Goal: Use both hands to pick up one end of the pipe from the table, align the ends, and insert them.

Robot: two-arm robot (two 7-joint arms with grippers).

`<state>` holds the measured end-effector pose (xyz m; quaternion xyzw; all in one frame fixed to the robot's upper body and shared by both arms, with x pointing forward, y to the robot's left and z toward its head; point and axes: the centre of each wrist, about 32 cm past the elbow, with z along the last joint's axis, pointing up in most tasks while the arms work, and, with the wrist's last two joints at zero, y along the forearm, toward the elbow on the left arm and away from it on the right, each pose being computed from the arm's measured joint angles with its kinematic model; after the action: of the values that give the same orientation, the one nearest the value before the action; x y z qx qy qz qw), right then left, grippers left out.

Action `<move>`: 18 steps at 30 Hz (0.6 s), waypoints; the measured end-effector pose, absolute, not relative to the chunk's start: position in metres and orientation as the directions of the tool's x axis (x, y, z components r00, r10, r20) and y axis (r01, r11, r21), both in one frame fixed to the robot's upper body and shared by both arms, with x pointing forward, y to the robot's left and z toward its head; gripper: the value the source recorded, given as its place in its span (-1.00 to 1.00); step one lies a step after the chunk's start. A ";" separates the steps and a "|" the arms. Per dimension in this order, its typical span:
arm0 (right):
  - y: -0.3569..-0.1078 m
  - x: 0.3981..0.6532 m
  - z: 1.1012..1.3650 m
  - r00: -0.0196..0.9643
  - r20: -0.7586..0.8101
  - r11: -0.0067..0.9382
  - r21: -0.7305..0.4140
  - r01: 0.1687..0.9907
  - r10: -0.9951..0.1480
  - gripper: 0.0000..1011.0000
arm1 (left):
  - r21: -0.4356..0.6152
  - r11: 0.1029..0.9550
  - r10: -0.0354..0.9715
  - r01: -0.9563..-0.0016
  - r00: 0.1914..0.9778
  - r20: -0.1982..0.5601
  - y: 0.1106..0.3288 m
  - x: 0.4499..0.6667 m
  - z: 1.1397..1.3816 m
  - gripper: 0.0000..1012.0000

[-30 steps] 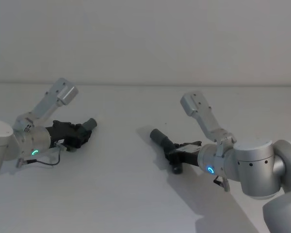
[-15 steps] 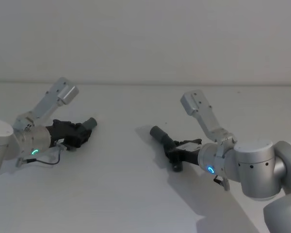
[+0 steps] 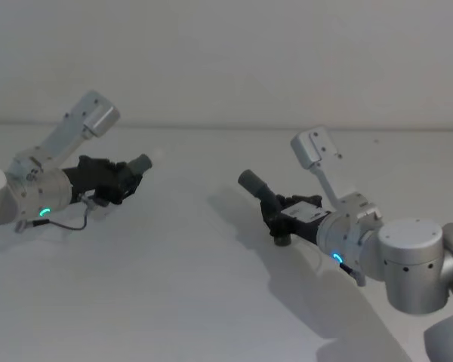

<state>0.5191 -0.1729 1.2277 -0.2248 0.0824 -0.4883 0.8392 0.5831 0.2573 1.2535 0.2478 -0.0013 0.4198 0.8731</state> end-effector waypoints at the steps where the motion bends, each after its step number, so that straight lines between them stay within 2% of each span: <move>1: -0.174 0.519 1.228 0.511 0.086 0.424 -0.451 0.785 -0.855 -0.48 | 0.422 0.535 0.723 -0.732 0.655 0.219 0.258 0.583 1.257 -0.29; 10: -0.191 0.513 1.237 0.560 0.148 0.481 -0.367 0.796 -0.815 -0.48 | 0.369 0.619 0.640 -0.693 0.718 0.274 0.263 0.587 1.279 -0.29; 18: -0.209 0.508 1.243 0.636 0.198 0.561 -0.330 0.760 -0.746 -0.48 | 0.344 0.692 0.557 -0.635 0.773 0.305 0.270 0.593 1.290 -0.29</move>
<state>0.5084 -0.2090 1.2435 -0.1952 -0.0177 -0.4261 0.8832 0.5929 0.2696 1.2901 0.2195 -0.0886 0.3253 0.9155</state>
